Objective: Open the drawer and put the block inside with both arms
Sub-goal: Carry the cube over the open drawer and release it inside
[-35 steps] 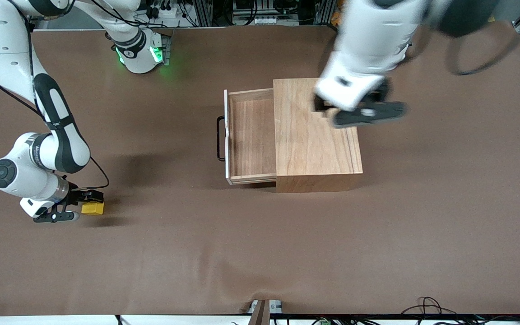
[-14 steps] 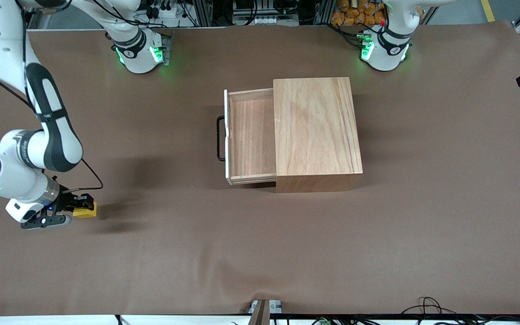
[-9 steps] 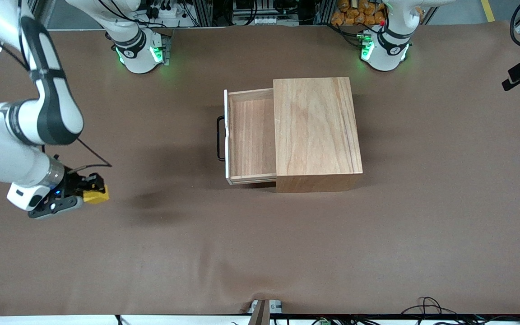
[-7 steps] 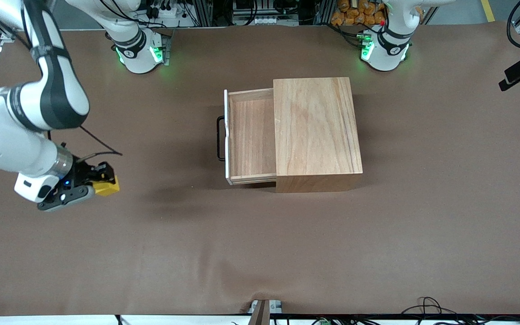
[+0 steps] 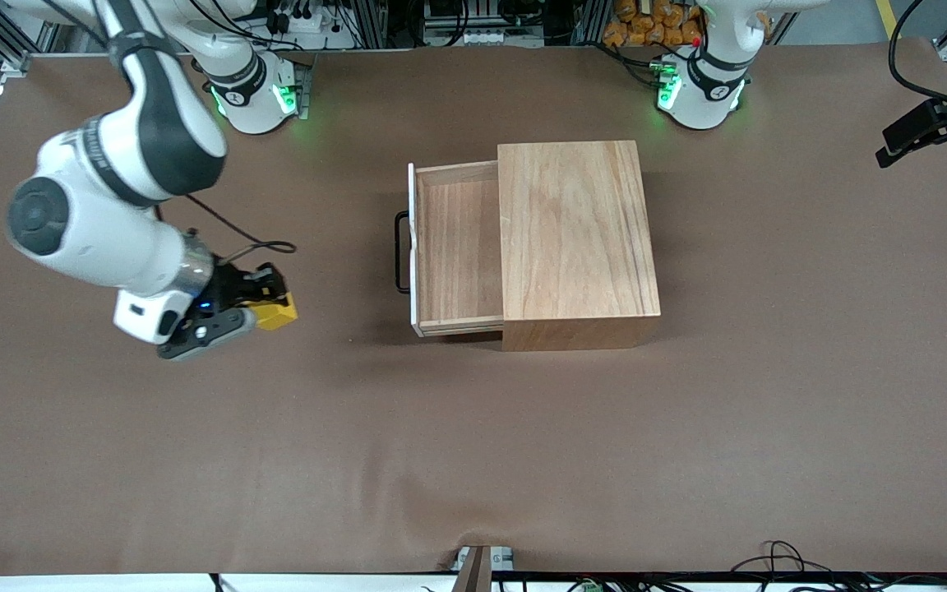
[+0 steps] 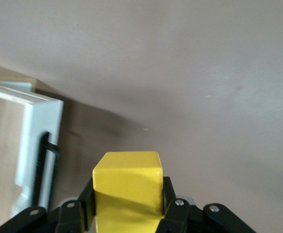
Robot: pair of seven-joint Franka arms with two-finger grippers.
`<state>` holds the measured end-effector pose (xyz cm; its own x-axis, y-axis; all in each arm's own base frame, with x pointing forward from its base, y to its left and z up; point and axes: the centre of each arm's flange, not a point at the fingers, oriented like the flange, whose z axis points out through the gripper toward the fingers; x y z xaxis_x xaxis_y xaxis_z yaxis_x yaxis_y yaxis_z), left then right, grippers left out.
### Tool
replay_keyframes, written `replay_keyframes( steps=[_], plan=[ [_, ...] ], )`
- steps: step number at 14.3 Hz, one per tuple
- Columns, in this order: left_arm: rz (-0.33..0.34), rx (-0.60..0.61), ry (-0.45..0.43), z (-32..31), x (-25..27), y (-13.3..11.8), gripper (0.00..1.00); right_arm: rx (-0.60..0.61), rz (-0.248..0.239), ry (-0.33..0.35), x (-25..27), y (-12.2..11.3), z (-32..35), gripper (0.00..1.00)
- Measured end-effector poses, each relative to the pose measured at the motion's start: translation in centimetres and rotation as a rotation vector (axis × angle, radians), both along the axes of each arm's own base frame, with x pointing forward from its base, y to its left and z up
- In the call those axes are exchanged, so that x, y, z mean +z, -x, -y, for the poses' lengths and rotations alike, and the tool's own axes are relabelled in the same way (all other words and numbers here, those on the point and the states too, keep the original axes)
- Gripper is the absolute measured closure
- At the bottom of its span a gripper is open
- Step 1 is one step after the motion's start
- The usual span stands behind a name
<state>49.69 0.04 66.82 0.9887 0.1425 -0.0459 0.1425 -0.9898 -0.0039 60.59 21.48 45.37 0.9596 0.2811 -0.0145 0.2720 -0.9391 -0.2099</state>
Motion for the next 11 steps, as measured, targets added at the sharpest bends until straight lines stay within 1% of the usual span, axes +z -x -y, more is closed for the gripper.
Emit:
replay_keyframes(
  steps=[3, 5, 8, 9, 11],
  plan=[
    [0.006, -0.004, 0.0, 0.2, 0.3, 0.0, 0.0, -0.098, 0.005, 0.002, -0.4, 2.3, -7.6, 0.44],
    [0.002, -0.011, -0.001, 0.6, 0.1, -0.1, 0.0, -0.135, 0.004, 0.033, -1.6, 3.9, -11.6, 0.44],
    [0.002, -0.018, -0.001, 0.9, -0.3, -0.7, 0.0, -0.185, -0.005, 0.102, -3.5, 7.6, -17.8, 0.44],
    [0.001, -0.019, -0.002, 0.9, -0.4, -0.9, 0.0, -0.223, -0.007, 0.114, -4.2, 9.0, -20.0, 0.44],
    [0.001, -0.018, -0.002, 0.9, -0.5, -1.3, 0.0, -0.301, -0.001, 0.11, -5.5, 11.1, -23.5, 0.44]
  ],
)
